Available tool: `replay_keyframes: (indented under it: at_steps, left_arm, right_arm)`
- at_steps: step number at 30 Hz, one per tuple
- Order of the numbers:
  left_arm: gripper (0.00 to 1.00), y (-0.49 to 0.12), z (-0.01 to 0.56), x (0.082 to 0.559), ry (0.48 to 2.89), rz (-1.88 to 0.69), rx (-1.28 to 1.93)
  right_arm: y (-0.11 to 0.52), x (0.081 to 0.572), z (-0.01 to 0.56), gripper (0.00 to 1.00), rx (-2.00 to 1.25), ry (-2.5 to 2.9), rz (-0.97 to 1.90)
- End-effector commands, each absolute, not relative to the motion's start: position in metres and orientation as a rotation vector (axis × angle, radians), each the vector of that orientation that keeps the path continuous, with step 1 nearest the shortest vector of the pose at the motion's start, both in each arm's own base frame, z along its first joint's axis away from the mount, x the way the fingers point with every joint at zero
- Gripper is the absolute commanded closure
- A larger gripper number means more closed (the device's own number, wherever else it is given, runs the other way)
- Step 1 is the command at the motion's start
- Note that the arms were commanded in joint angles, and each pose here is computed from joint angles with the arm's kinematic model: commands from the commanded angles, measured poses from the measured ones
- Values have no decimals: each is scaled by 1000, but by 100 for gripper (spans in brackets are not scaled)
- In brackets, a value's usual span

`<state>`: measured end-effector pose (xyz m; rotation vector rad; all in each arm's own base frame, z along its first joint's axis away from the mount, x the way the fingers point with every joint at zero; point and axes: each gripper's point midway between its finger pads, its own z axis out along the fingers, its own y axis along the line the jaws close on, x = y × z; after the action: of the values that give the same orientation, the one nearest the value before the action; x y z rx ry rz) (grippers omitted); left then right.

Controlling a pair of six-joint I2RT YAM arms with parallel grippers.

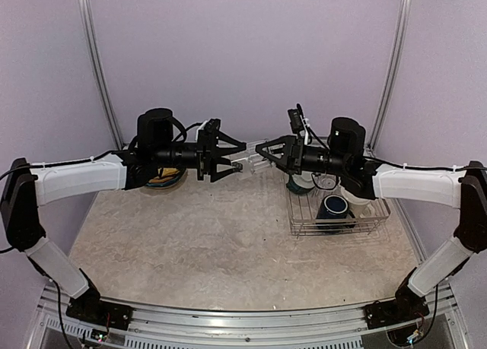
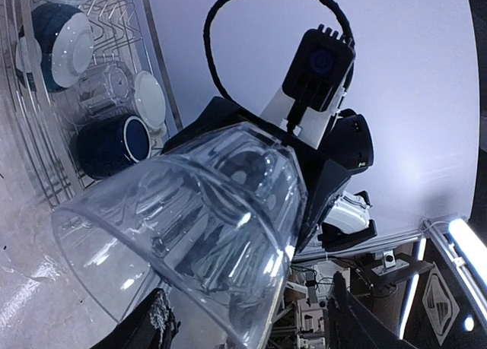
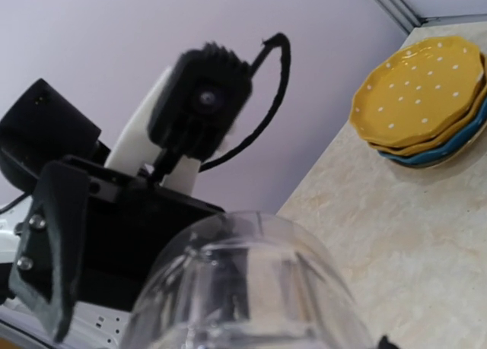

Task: Unload the mixed dishes from the dish rack
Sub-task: Pass from the right arm to the left

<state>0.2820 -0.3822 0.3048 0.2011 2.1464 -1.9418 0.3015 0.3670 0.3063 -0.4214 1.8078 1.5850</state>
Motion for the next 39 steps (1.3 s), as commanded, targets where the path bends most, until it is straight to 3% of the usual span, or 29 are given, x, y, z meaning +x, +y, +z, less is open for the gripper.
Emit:
replay_keyframes:
  at_steps: [1, 10, 16, 18, 25, 28, 33, 39]
  left_arm:
    - [38, -389, 320, 275, 2081, -1995, 283]
    - [70, -390, 327, 273, 2043, -2024, 324]
    - [92, -389, 330, 272, 2028, -2019, 332]
    - [99, -388, 330, 273, 2034, -2008, 327]
    - [100, -380, 319, 280, 2125, -1877, 270]
    - [100, -369, 313, 287, 2158, -1815, 217]
    - [100, -349, 303, 295, 2209, -1715, 147]
    - [100, -301, 268, 306, 2394, -1380, -10]
  right_arm:
    - [376, 292, 317, 100, -464, 1741, 1647]
    - [376, 291, 314, 100, -446, 1726, 1667]
    - [375, 293, 310, 84, -428, 1736, 1658]
    - [374, 294, 308, 73, -423, 1747, 1646]
    - [369, 306, 287, 19, -388, 1871, 1498]
    - [366, 311, 281, 5, -380, 1913, 1438]
    - [362, 317, 270, 0, -364, 1971, 1370]
    - [356, 324, 258, 0, -355, 2041, 1269]
